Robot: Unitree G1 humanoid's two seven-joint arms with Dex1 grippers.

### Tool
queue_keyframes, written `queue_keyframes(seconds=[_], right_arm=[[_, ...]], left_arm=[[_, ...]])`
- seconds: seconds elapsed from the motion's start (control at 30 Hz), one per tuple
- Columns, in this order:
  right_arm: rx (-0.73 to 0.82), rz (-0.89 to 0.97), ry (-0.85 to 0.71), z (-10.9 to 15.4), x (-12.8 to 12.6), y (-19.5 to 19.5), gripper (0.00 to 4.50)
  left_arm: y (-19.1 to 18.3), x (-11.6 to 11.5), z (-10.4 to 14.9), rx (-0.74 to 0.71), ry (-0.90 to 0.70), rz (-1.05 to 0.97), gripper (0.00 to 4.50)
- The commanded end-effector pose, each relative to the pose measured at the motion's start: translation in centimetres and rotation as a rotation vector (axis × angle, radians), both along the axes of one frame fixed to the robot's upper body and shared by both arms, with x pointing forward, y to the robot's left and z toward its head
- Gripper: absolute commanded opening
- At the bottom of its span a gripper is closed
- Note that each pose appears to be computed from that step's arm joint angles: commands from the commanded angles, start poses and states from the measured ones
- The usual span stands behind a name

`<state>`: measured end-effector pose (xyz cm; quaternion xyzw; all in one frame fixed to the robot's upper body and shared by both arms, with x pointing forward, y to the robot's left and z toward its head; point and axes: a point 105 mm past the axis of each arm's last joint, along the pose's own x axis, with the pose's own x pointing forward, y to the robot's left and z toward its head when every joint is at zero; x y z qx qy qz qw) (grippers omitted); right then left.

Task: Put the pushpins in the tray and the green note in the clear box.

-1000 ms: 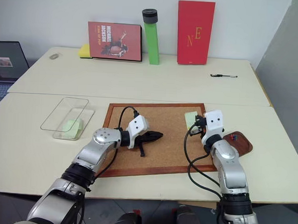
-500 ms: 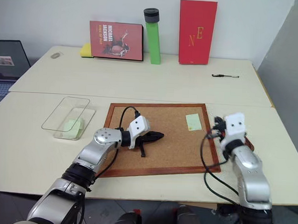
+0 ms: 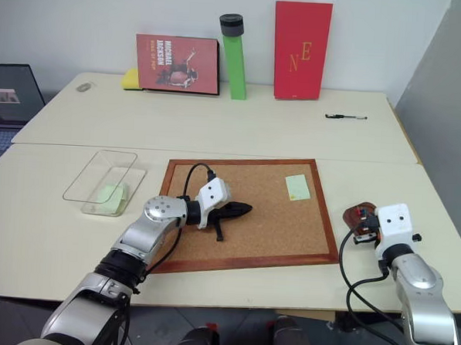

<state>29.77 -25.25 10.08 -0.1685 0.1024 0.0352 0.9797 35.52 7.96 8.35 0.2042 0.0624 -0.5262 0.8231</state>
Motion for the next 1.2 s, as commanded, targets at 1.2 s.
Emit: queue_keyframes(seconds=[1.2], right_arm=[[0.223,0.390,-0.117,3.2,3.3,11.2,2.03]], left_arm=[[1.0,0.2,-2.0,0.061,0.056,0.041,0.00]])
